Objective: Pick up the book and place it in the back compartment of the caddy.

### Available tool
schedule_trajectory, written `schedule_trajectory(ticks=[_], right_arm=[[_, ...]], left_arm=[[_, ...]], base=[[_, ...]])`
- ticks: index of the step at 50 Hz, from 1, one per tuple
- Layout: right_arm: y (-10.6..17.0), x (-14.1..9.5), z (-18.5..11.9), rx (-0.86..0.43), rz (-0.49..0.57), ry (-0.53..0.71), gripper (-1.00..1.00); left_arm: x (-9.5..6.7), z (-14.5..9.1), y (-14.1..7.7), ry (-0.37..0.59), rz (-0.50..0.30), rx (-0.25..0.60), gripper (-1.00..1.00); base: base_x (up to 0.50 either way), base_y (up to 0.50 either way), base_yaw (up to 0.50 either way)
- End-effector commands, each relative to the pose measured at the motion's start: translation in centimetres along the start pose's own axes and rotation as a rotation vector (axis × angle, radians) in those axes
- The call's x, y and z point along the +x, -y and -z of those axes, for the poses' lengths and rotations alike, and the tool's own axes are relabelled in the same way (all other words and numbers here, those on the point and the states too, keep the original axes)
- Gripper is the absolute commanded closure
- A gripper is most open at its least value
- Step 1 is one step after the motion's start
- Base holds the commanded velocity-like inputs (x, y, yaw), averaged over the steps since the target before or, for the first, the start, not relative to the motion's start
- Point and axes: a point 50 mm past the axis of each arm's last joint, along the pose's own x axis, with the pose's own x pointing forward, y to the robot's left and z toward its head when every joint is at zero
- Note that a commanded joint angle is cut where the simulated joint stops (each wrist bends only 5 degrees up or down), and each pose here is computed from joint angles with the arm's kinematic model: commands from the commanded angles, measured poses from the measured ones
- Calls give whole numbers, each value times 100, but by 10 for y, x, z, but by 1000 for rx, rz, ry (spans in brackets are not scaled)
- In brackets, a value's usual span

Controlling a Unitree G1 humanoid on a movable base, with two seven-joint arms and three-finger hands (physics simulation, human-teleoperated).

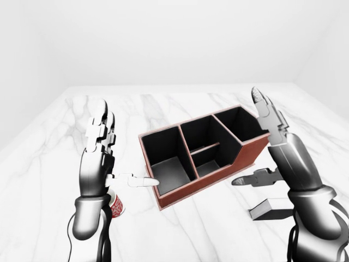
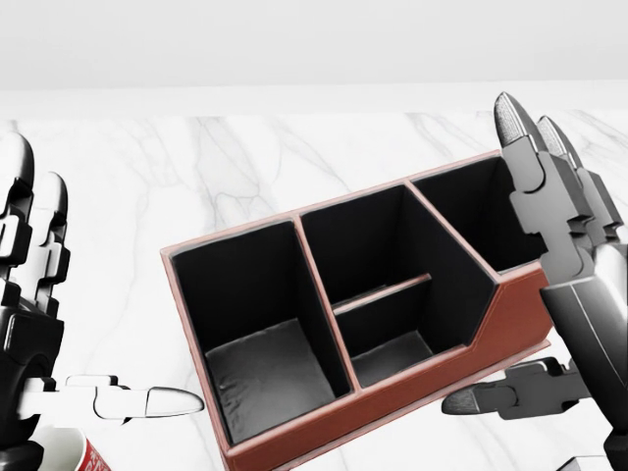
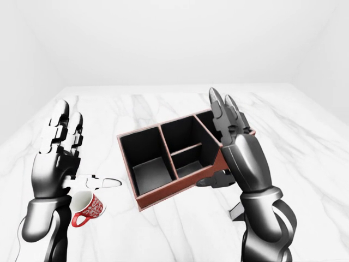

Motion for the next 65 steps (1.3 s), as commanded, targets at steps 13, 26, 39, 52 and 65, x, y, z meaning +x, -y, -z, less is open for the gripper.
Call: schedule_trajectory(ticks=[13, 26, 39, 52, 65], right_arm=[[2, -6, 0, -104, -63, -57, -100], [-3, -13, 20, -138, -119, -183, -100], [-2, -21, 31, -167, -149, -265, -100], [-4, -28, 43, -173, -182, -346, -100], [-5, -36, 53, -166, -222, -407, -100]], left_arm=[[0, 2, 0, -10, 2, 2, -100], [-1, 3, 2, -16, 4, 1, -100], [-1, 4, 2, -18, 4, 2, -100], [0, 5, 2, -22, 4, 3, -100], [0, 4, 2, -19, 5, 4, -100]], base=[[0, 0, 0], [0, 0, 0], [0, 0, 0], [0, 0, 0], [0, 0, 0]])
